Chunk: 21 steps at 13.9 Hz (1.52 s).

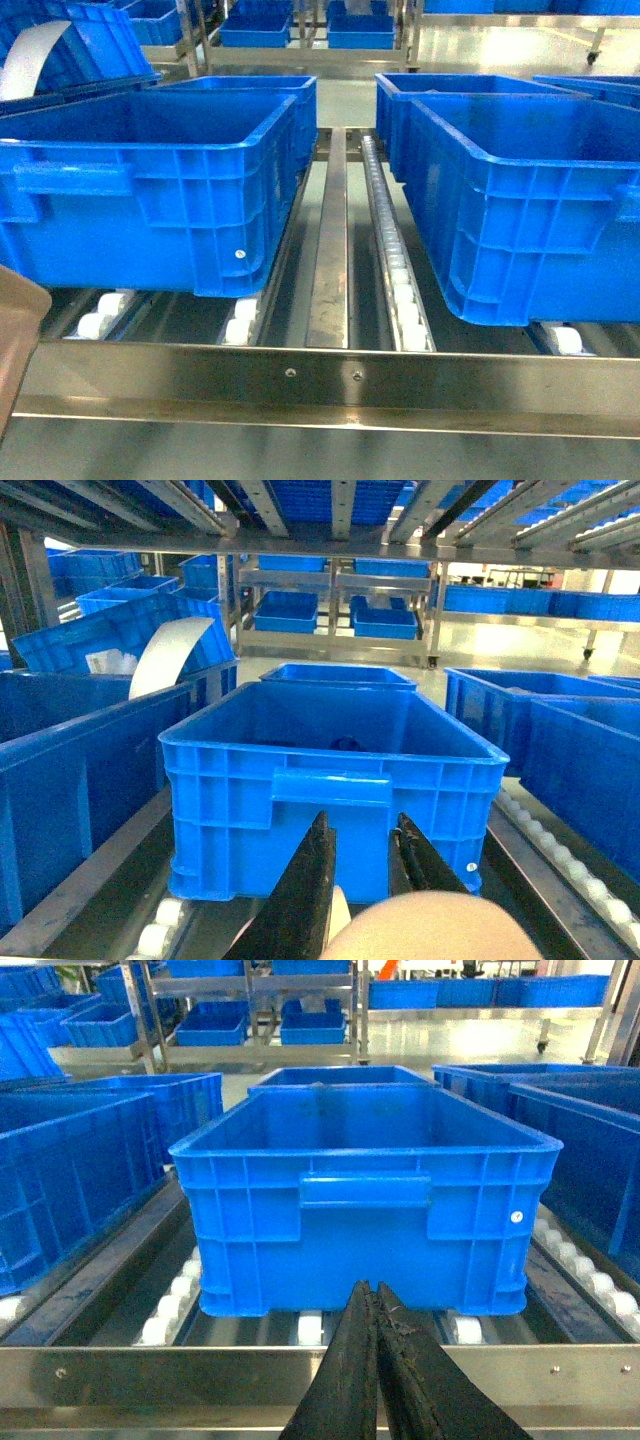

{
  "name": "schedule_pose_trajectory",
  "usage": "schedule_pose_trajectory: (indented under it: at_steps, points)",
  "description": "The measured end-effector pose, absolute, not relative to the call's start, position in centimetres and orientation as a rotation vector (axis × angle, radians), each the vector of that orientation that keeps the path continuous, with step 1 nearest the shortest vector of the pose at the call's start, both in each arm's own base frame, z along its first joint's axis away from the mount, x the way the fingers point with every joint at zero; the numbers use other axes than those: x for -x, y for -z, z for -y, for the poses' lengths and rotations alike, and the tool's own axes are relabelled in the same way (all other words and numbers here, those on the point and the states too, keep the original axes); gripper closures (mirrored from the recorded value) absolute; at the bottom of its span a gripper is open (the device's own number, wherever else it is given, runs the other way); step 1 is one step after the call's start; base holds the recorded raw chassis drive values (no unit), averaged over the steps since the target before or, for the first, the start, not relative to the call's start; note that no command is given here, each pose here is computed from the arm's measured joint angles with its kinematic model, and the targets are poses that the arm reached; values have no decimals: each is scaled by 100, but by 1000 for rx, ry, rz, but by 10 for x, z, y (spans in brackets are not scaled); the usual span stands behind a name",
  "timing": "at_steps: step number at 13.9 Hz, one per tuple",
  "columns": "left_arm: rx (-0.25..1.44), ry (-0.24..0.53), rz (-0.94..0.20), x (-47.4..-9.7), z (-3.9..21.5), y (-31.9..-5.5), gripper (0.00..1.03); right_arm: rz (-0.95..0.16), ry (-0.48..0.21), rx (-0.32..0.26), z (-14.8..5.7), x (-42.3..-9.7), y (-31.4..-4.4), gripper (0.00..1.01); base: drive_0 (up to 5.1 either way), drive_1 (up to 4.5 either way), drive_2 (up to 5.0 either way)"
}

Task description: Place part in tray to right shelf

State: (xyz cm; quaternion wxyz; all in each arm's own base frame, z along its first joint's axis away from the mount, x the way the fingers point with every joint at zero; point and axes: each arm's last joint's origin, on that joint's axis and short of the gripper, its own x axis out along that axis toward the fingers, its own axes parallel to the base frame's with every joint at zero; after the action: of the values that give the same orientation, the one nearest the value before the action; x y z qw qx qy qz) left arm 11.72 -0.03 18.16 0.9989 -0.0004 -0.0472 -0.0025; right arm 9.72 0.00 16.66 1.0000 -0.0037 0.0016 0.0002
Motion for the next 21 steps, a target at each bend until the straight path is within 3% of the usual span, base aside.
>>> schedule_pose_trajectory:
  at_steps: [16, 17, 18, 19, 20, 21]
  points:
    - [-2, 6, 88, -108, 0, -180, 91, 4, 0, 7, 0, -97, -167, 99, 0, 0, 0]
    - [-5, 4, -38, -98, 0, -163, 91, 8, -1, 7, 0, -97, -168, 99, 0, 0, 0]
    - [0, -1, 12, -97, 0, -168, 91, 4, 0, 7, 0, -97, -167, 99, 0, 0, 0]
    - [1, 0, -23, -97, 0, -164, 91, 4, 0, 7, 0, -97, -167, 99, 0, 0, 0]
    - [0, 0, 2, -97, 0, -167, 91, 4, 0, 8, 0, -97, -167, 91, 0, 0, 0]
    - [0, -1, -10, -97, 0, -166, 91, 4, 0, 7, 0, -97, -167, 71, 0, 0, 0]
